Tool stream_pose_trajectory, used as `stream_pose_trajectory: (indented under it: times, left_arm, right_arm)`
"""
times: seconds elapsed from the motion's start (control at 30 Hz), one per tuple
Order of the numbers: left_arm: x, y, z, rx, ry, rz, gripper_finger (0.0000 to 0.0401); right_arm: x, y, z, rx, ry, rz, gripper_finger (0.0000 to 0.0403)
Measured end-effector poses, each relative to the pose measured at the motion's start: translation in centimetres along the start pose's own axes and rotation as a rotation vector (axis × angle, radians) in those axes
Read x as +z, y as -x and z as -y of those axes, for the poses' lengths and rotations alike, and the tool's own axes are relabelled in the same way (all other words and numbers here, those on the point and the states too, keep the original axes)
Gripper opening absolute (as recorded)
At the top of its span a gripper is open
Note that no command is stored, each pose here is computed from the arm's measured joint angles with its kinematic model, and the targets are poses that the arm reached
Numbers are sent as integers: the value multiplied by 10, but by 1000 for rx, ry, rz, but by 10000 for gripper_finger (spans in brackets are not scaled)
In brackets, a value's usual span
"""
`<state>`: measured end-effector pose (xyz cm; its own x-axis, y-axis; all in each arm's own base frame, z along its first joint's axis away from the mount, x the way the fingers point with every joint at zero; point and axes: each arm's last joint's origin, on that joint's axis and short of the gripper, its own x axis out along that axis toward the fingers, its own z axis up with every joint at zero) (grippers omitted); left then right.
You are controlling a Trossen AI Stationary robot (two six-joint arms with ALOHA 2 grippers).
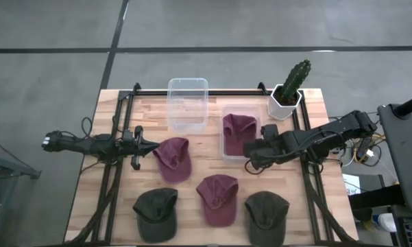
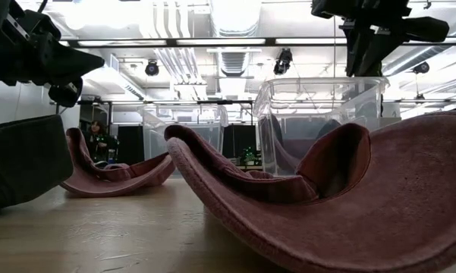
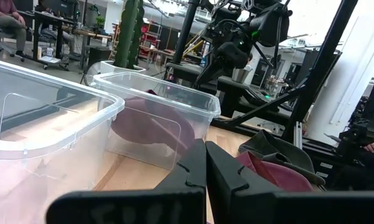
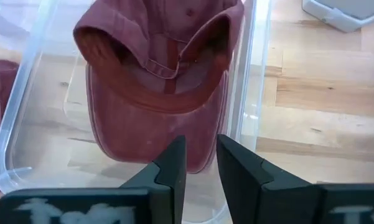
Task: Pick & Place hat
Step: Put the bottom red cap into the right transparent bin
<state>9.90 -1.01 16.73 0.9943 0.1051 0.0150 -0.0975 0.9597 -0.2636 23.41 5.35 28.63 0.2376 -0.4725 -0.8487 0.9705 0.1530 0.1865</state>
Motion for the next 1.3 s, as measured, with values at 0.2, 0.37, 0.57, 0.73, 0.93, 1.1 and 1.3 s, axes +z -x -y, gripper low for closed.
stream_pose_trajectory:
  times: [0.2, 0.37, 0.57, 0.73, 0.93, 1.1, 1.3]
  left_arm:
    - [0, 0, 0, 0, 0, 0, 0]
    - [0, 0, 0, 0, 0, 0, 0]
    - [0, 0, 0, 0, 0, 0, 0]
    - [0, 0, 0, 0, 0, 0, 0]
    - [0, 0, 0, 0, 0, 0, 0]
    - [0, 0, 0, 0, 3, 0, 0]
    - [0, 0, 0, -2, 22, -1, 0]
  right_arm:
    - [13, 29, -1, 117, 141, -19, 90]
    - [6, 70, -5, 330, 340, -40, 80]
    - [-39, 96, -6, 545, 492, -91, 66]
    - [-74, 101, -5, 592, 442, -157, 59]
    - [-97, 97, -7, 564, 402, -145, 57]
    - [-103, 92, -12, 558, 392, -142, 56]
    - [-113, 83, -26, 554, 366, -247, 56]
